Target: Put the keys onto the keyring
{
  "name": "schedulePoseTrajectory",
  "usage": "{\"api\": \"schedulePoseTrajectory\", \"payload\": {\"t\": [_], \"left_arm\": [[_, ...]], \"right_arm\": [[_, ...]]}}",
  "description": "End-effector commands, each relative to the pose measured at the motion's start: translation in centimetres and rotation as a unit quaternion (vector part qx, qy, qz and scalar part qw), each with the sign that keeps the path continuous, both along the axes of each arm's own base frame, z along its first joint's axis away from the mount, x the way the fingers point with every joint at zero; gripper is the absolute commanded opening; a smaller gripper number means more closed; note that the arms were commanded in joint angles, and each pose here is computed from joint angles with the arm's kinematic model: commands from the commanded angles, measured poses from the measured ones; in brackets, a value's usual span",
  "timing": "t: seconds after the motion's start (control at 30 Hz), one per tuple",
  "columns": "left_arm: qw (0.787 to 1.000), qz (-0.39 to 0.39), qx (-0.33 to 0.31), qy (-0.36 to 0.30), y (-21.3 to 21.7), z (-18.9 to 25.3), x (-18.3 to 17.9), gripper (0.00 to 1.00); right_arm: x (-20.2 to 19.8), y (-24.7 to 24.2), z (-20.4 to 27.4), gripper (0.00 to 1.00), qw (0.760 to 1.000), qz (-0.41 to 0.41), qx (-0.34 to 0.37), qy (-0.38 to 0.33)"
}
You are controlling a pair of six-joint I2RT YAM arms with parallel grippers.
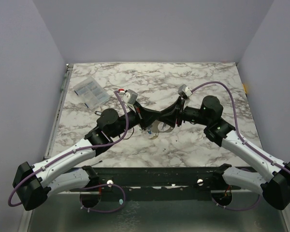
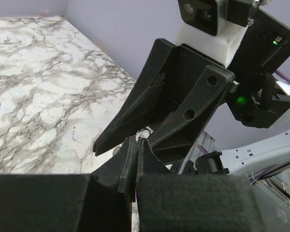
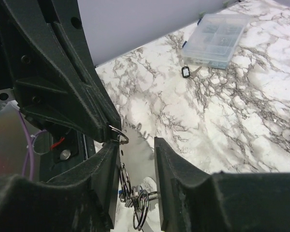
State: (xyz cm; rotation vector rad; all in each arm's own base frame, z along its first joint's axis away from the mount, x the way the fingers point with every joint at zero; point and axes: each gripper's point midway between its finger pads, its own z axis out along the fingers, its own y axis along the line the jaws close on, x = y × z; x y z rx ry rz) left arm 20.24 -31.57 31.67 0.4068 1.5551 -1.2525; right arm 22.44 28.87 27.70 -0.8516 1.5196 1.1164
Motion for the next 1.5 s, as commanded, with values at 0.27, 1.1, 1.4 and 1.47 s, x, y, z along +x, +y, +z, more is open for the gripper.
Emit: {"api": "schedulePoseTrajectory", "payload": {"t": [0.27,1.1,1.4,1.47], "left_arm": [[0.997,-0.075,-0.033,-0.014,-1.0,1.8,-2.9,0.0],[0.998,-0.048,0.01,-0.032,0.5,0.9,-2.9,0.73],[0.994,-0.019,0.105,-0.038,2.9,2.7,-2.9,0.74],[0.991,-0.031,0.124,-0.046,3.1,3.2,-3.4,0.7]], "right_arm": [[-1.2,0.3,2.6,0.44,0.998,0.044,0.016,-0.039],[-2.7,-0.9,3.4,0.01,0.995,0.048,0.013,-0.091],[-3.2,-0.9,2.0,0.01,0.984,0.021,-0.011,-0.176],[-3.4,-0.7,1.6,0.01,0.98,0.019,-0.022,-0.198]]}}
